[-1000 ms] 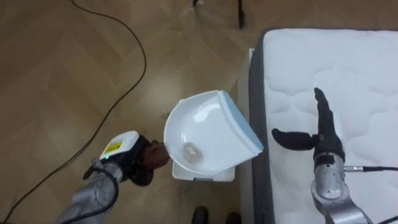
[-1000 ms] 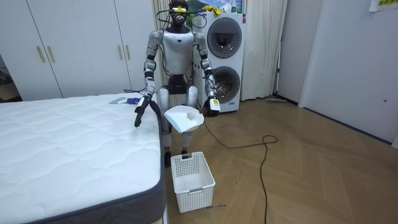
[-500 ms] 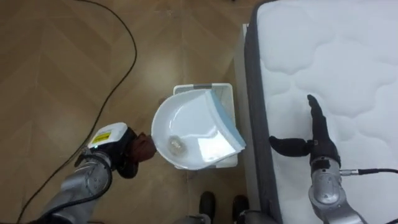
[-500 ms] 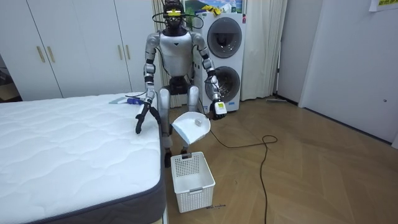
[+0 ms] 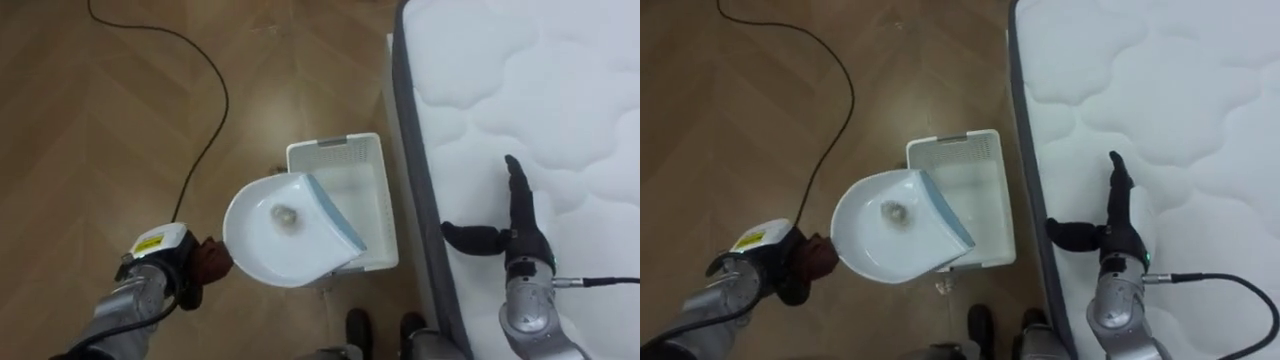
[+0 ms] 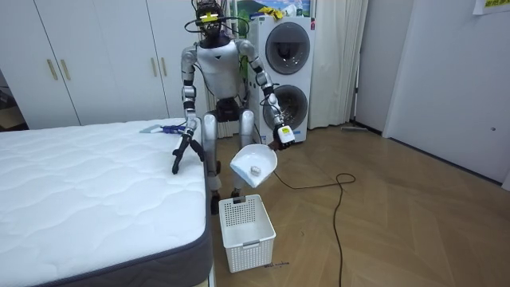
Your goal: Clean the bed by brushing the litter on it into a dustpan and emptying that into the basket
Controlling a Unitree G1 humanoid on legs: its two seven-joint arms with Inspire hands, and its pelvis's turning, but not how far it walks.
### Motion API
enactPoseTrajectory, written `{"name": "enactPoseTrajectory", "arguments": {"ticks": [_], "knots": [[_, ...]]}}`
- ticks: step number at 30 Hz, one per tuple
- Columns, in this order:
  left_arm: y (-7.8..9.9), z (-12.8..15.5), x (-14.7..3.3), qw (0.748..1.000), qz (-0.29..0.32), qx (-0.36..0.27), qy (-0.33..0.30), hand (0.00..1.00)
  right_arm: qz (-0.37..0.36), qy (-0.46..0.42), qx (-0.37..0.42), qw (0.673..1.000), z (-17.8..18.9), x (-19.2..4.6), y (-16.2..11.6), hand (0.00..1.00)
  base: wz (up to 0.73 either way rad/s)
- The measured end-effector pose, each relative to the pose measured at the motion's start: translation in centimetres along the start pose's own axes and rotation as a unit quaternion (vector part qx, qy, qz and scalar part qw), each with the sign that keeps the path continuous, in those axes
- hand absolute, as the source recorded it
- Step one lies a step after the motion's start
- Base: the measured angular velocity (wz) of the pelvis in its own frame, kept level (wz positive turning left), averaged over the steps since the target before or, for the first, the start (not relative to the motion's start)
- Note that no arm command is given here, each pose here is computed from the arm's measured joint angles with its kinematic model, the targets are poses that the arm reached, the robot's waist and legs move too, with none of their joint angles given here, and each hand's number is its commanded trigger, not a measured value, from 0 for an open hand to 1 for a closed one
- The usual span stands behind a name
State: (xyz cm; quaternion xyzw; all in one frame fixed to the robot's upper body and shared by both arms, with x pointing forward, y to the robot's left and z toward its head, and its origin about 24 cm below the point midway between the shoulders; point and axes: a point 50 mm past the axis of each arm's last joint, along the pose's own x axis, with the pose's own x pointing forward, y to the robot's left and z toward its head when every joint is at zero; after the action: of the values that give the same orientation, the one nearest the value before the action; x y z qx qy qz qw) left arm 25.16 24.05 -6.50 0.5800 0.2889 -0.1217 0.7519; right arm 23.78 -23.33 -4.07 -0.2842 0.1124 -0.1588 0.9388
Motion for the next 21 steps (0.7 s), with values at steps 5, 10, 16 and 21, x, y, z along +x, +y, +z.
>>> {"name": "enactPoseTrajectory", "arguments": {"ticks": [5,10,16,21], "knots": [[0.8,-1.3,-0.1,1.000,0.009,0.011,0.019,1.00,0.005,-0.021,-0.010,1.000,0.8,0.5,-0.2,0.00,0.05],[1.3,-2.6,-0.3,0.999,0.012,0.022,0.038,1.00,0.001,-0.022,-0.015,1.000,0.8,0.6,-0.4,0.00,0.03],[2.0,-3.8,-0.5,0.998,0.018,0.033,0.051,1.00,-0.005,-0.037,-0.028,0.999,1.1,0.9,-1.2,0.00,0.00],[2.5,-4.3,-0.6,0.997,0.023,0.039,0.057,1.00,-0.005,-0.042,-0.029,0.999,1.1,0.8,-1.5,0.00,-0.01]]}}
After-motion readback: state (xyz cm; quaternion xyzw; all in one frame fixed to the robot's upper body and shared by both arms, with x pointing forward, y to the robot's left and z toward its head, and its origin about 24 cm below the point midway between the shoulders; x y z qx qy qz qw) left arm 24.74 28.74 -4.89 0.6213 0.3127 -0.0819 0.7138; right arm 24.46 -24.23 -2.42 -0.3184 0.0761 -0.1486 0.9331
